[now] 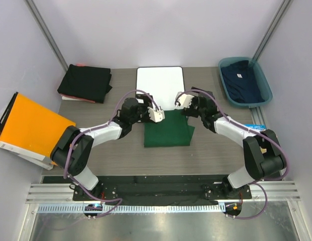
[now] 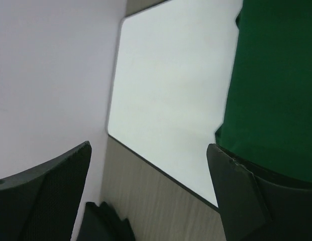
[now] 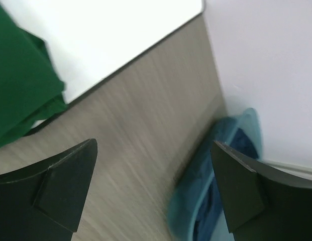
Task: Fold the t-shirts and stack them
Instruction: Fold the long partially folded tshirt into a neat square, then put the neatly folded tshirt into the corner of the board with the left arm
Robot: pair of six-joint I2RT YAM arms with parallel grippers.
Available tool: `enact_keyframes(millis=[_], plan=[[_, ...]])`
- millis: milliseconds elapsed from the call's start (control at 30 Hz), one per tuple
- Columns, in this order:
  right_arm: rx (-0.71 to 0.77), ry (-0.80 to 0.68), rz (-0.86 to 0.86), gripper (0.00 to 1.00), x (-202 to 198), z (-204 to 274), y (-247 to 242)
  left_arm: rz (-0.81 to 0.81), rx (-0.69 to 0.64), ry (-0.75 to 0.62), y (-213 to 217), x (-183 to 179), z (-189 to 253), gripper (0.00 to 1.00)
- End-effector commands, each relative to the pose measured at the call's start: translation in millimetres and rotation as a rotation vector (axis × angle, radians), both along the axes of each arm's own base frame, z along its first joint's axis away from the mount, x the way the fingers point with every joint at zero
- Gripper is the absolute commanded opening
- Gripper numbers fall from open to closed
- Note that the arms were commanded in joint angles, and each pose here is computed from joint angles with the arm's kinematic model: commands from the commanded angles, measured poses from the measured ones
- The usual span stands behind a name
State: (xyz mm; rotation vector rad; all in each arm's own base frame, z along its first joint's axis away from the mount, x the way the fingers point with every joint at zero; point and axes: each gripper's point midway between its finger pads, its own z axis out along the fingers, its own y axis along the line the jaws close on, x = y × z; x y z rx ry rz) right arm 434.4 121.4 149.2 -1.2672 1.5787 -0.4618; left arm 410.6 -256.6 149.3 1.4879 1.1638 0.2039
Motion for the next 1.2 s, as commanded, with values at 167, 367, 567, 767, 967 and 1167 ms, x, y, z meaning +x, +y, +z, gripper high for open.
enact_keyframes(millis=[167, 367, 567, 767, 967, 1167], plan=[[0.370, 0.662, -0.002, 1.00, -60.5, -24.3, 30.6, 0.063, -0.192, 0.833, -9.1, -64.0, 6.8, 0.95], [0.688, 1.005, -0.154, 1.00, -82.1, -50.3, 34.3, 0.289, -0.410, 1.266, 17.2, -105.9, -14.9, 1.00], [0.823, 1.103, -0.216, 1.00, -67.5, -54.5, 29.3, 0.442, -0.624, 1.442, 26.5, -123.1, -39.1, 1.00], [0.832, 1.074, -0.203, 0.99, -47.8, -47.0, 29.7, 0.490, -0.778, 1.445, 26.6, -127.5, -62.9, 1.00], [0.831, 1.085, -0.185, 0.98, -45.0, -44.4, 32.0, 0.548, -0.850, 1.370, 32.2, -112.9, -82.2, 1.00], [0.832, 1.152, -0.171, 0.96, -55.4, -55.1, 36.6, 0.580, -0.922, 1.327, 29.2, -88.1, -90.6, 1.00]])
